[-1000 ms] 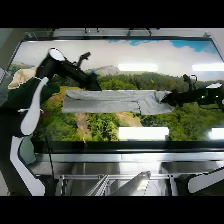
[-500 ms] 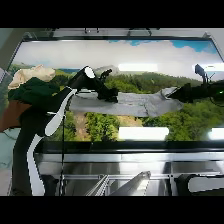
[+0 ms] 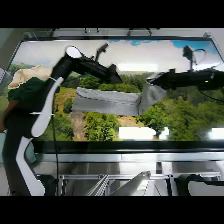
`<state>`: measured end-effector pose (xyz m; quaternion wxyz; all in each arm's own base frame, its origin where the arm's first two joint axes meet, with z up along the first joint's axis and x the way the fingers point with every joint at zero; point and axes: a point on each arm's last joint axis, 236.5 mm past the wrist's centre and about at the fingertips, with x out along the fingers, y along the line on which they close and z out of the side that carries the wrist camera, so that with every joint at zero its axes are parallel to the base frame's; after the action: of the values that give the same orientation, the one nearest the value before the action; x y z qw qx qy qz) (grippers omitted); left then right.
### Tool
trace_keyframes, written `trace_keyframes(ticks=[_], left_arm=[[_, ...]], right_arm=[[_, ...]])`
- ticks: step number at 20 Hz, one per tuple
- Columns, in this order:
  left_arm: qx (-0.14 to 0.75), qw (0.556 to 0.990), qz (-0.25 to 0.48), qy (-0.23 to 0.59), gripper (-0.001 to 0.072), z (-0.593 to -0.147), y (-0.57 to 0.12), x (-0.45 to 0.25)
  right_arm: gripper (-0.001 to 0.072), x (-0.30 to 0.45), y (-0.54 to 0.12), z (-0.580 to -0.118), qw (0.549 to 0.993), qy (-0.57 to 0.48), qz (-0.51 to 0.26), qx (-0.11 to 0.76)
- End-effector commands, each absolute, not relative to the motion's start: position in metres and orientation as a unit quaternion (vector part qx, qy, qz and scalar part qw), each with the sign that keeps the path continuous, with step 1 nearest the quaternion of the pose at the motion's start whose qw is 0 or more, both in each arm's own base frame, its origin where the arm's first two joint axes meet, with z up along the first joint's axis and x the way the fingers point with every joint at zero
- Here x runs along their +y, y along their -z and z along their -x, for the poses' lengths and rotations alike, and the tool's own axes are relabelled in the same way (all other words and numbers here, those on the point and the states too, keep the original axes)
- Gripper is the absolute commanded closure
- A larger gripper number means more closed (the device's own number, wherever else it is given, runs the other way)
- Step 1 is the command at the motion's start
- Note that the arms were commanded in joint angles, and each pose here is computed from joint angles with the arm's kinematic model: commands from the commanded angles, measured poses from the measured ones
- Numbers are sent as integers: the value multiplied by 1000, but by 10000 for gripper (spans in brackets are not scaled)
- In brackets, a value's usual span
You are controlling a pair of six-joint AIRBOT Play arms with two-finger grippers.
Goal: Fold the shirts.
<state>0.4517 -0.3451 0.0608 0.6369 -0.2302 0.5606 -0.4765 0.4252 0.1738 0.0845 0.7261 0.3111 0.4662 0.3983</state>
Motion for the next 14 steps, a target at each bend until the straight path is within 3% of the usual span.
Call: trace_keyframes(ticks=[1, 4, 7, 8, 9, 10, 11, 12, 13, 14], left_arm=[[479, 682, 244, 496, 703, -463, -141, -278], [434, 730, 245, 468, 702, -471, -174, -212], [430, 742, 252, 447, 702, -464, -170, -173], [438, 738, 256, 445, 702, -458, -164, -167], [447, 732, 261, 443, 702, -452, -157, -161], [453, 728, 266, 441, 702, -448, -150, -156], [456, 726, 270, 439, 702, -446, -145, -151], [459, 723, 273, 437, 701, -445, -143, -146], [460, 722, 273, 438, 702, -443, -142, -141], [460, 722, 275, 438, 702, -443, -143, -135]], right_arm=[[698, 278, -97, -446, 773, -398, -276, 409], [698, 375, -80, -446, 800, -408, -227, 377], [686, 459, -32, -433, 792, -442, -168, 386], [435, 481, -18, -427, 783, -455, -161, 393], [99, 500, -9, -421, 769, -471, -160, 401], [46, 514, -12, -415, 754, -488, -172, 404], [47, 521, -25, -410, 742, -504, -181, 403], [139, 519, -39, -407, 733, -519, -179, 401], [537, 510, -54, -401, 718, -538, -173, 407], [666, 490, -67, -395, 700, -550, -165, 424]])
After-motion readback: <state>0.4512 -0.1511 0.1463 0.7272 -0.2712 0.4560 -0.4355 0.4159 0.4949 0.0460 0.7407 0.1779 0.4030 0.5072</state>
